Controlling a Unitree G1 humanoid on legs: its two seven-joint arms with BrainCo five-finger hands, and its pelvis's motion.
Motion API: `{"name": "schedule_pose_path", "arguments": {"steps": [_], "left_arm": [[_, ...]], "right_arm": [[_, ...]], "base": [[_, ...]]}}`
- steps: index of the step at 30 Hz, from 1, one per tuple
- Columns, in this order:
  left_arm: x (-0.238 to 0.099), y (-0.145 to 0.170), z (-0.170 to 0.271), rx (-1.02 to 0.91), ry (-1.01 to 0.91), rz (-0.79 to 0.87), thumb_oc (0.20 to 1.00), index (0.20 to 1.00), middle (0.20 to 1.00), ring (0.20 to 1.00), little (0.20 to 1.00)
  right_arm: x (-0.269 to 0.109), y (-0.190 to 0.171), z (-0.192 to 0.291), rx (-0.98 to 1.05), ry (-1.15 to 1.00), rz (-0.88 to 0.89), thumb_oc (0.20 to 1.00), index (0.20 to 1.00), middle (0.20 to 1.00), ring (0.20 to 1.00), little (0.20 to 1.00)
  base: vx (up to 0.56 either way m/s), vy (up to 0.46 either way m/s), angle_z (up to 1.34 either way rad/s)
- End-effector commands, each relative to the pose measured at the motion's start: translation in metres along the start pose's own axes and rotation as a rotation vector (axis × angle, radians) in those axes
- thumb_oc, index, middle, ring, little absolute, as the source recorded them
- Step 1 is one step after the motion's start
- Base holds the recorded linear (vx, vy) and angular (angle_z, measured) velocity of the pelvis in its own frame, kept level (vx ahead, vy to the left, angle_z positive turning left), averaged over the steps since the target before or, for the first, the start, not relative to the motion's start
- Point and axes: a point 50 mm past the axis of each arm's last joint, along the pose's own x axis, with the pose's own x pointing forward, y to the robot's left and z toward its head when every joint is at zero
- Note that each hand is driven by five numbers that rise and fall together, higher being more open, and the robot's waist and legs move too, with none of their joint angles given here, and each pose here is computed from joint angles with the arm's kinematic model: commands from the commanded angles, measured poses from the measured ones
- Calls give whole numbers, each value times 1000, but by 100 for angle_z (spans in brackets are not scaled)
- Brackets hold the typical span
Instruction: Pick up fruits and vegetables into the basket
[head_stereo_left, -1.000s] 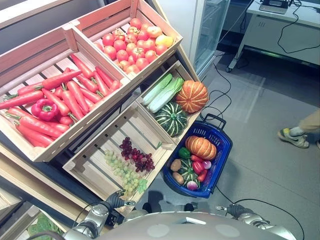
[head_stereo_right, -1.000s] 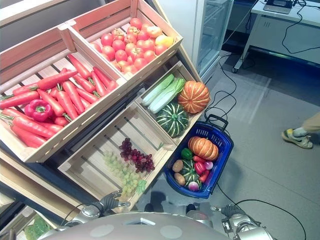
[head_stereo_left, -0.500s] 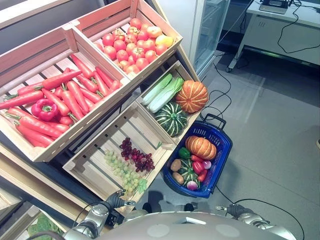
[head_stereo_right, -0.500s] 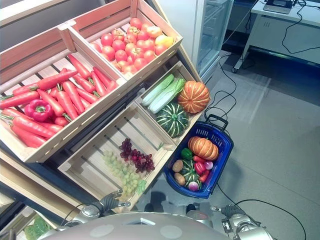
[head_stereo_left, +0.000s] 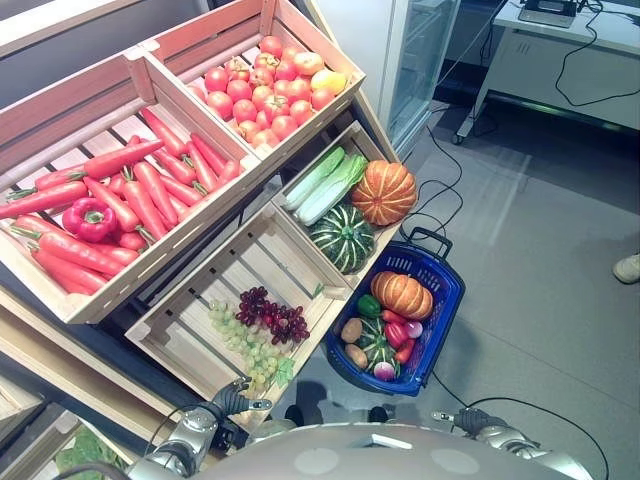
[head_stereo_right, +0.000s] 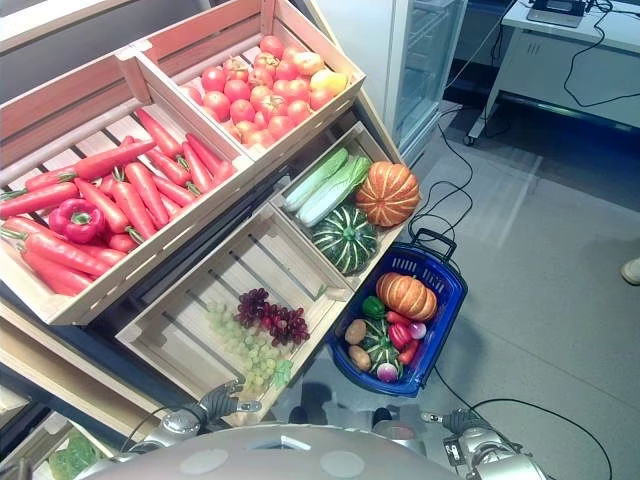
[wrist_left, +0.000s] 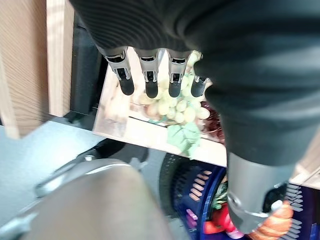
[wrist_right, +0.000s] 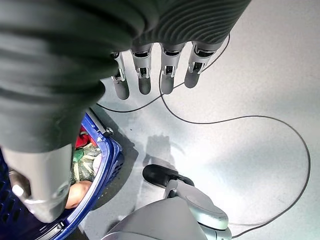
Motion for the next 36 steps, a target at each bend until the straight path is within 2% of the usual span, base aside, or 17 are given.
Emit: {"name": "schedule_pose_path", "arguments": {"steps": [1, 6, 12, 14, 19, 20, 26, 28, 30, 34, 36], "left_arm": [[4, 16, 32, -67, -134, 36, 1000, 1000, 1000, 1000, 1000], [5, 20, 62, -115, -266, 43, 1000, 1000, 1000, 1000, 1000], [0, 29, 132, -194, -526, 59, 1000, 1000, 1000, 1000, 1000], [-8, 34, 165, -246, -664, 58, 1000, 1000, 1000, 1000, 1000], [-26, 39, 206, -288, -841, 26, 1000, 1000, 1000, 1000, 1000], [-35, 40, 222, -276, -919, 22, 1000, 1000, 1000, 1000, 1000], [-60, 46, 260, -226, -1081, 19, 1000, 1000, 1000, 1000, 1000], [-78, 51, 282, -185, -1182, 54, 1000, 1000, 1000, 1000, 1000], [-83, 52, 287, -177, -1202, 76, 1000, 1000, 1000, 1000, 1000], [-115, 61, 318, 124, -1355, 337, 1000, 1000, 1000, 1000, 1000], [-123, 65, 326, 204, -1377, 414, 1000, 1000, 1000, 1000, 1000]], "right_arm": [[1, -11, 8, 20, 3, -39, 1000, 1000, 1000, 1000, 1000], [1, -16, 19, 43, -27, -58, 1000, 1000, 1000, 1000, 1000], [-2, -27, 62, 60, -137, -90, 1000, 1000, 1000, 1000, 1000], [-4, -32, 75, 52, -174, -104, 1000, 1000, 1000, 1000, 1000], [-7, -41, 89, 73, -213, -122, 1000, 1000, 1000, 1000, 1000], [-8, -45, 96, 84, -233, -131, 1000, 1000, 1000, 1000, 1000], [-11, -53, 107, 129, -271, -145, 1000, 1000, 1000, 1000, 1000], [-13, -56, 113, 152, -291, -155, 1000, 1000, 1000, 1000, 1000], [-13, -57, 115, 156, -296, -157, 1000, 1000, 1000, 1000, 1000], [-18, -60, 131, 185, -336, -160, 1000, 1000, 1000, 1000, 1000], [-19, -61, 133, 189, -343, -162, 1000, 1000, 1000, 1000, 1000]], "base": [[0, 0, 0], [-72, -2, -3], [-199, -5, -4], [-159, -25, -3], [-111, -39, -4], [-109, -45, 0], [-77, -60, 0], [-92, -52, 9], [-44, -24, 15], [-66, -29, 9], [-43, -7, 9]]}}
